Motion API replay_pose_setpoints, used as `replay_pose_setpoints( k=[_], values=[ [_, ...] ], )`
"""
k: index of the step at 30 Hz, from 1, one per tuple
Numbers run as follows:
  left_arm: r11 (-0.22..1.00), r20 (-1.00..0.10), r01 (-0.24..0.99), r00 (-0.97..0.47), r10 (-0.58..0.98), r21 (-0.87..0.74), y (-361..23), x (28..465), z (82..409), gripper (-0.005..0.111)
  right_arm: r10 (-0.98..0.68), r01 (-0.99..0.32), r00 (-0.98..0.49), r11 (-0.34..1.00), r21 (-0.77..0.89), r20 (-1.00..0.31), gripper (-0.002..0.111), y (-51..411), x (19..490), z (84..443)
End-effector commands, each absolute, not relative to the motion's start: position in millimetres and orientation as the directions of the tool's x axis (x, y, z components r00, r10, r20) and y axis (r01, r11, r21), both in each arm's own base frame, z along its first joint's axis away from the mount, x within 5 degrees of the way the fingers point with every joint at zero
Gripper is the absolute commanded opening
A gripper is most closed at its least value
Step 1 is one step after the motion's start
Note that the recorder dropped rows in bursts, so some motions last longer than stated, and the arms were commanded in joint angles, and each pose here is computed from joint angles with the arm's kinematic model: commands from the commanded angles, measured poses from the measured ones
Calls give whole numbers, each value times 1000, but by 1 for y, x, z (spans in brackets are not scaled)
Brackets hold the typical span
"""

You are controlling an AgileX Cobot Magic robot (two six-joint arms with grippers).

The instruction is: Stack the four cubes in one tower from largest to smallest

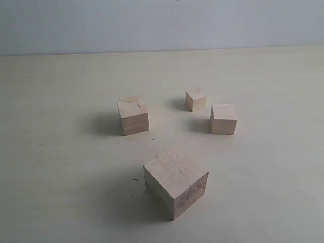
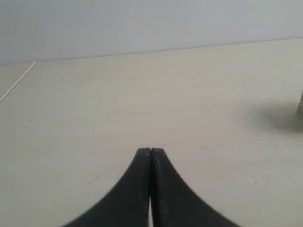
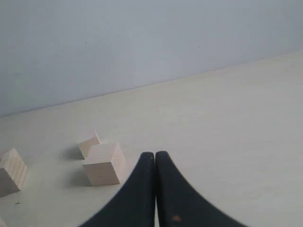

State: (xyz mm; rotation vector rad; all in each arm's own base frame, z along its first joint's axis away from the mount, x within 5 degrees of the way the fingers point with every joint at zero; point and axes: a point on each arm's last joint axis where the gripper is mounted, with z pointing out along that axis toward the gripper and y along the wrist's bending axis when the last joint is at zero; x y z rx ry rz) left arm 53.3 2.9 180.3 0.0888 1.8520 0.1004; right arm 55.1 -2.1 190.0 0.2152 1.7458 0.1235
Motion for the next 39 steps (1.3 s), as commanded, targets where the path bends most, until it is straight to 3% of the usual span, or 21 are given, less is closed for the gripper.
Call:
replay_pose_setpoints(
  k=[1,8,10,12,15,18,20,22,24,25,27,29,32,34,36,37,39],
  values=[
    [993,-960,19,-256,113,112,2,53,182,0,121,78,-167,991,109,-979,0,-4,55,189],
    [993,-960,19,-256,113,112,2,53,182,0,137,71,-137,989,128,-981,0,-4,55,192],
    [993,-960,19,-256,113,112,2,53,182,0,135,46,-19,990,134,-991,0,-3,56,203],
    [993,-960,19,-256,113,112,2,53,182,0,249,-18,193,968,250,-949,0,-2,55,223],
    [993,-960,19,-256,113,112,2,53,182,0,418,-157,457,907,391,-785,0,-4,45,249],
    [993,-960,19,-256,113,112,2,53,182,0,515,-293,669,846,446,-536,0,-12,27,274],
    [993,-960,19,-256,113,112,2,53,182,0,593,-426,722,787,447,-357,0,-14,12,311],
    [993,-960,19,-256,113,112,2,53,182,0,597,-478,745,789,386,-297,0,-12,-1,360],
    [993,-960,19,-256,113,112,2,53,182,0,502,-418,771,863,285,-391,0,-4,1,403],
    [993,-960,19,-256,113,112,2,53,182,0,386,-337,776,922,189,-499,0,3,8,422],
    [993,-960,19,-256,113,112,2,53,182,0,4,-101,672,991,-87,-741,0,13,37,437],
    [993,-960,19,-256,113,112,2,53,182,0,-240,33,421,968,-250,-875,0,7,82,431],
    [993,-960,19,-256,113,112,2,53,182,0,-137,197,-27,970,-139,-990,0,-20,144,385],
    [993,-960,19,-256,113,112,2,53,182,0,-22,338,-335,930,-142,-942,0,-37,175,345],
    [993,-959,20,-258,120,118,2,53,182,0,128,411,-601,896,-167,-789,0,-43,191,306],
    [993,-959,20,-258,120,118,2,53,182,0,182,399,-682,905,-151,-709,0,-40,196,292],
    [993,-959,20,-258,120,118,2,53,182,0,131,218,-864,968,-126,-485,0,-25,206,263]
  ],
)
